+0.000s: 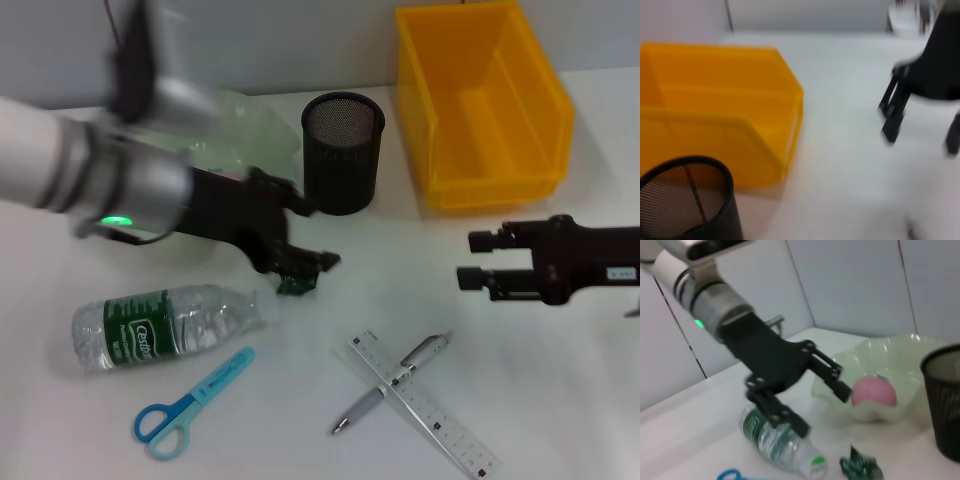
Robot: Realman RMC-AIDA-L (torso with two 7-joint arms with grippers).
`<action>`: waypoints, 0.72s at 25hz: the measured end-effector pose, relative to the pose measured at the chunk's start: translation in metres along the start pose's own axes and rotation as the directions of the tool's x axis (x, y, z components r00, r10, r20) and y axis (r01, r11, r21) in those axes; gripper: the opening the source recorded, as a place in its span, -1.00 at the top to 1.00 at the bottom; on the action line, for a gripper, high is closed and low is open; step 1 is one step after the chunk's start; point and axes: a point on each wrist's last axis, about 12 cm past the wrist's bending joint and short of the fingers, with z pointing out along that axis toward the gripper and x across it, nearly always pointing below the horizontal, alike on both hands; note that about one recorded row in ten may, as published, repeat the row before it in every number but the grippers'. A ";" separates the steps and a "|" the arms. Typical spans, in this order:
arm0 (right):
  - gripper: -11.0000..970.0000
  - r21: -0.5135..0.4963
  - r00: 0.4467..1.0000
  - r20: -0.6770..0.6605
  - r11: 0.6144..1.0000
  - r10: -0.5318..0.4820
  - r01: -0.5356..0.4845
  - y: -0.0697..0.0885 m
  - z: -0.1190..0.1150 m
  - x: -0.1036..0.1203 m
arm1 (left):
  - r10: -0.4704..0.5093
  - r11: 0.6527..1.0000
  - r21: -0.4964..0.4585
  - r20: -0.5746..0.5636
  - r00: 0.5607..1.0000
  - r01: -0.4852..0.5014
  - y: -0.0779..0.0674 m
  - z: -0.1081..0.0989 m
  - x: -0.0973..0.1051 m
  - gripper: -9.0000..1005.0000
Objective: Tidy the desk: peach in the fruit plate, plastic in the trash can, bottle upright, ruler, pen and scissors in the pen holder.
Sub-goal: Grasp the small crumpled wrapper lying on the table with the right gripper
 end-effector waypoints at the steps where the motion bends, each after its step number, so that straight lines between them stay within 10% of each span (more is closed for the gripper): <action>1: -0.53 0.000 1.000 0.000 1.000 0.000 0.000 0.000 0.000 0.000 | 0.000 1.000 0.000 0.000 1.000 0.000 0.000 0.000 0.000 -0.45; 18: -0.64 -0.096 0.929 -0.267 0.966 -0.256 0.239 -0.014 0.116 -0.071 | -0.195 0.970 -0.048 0.426 0.883 0.238 -0.040 -0.077 0.099 -0.72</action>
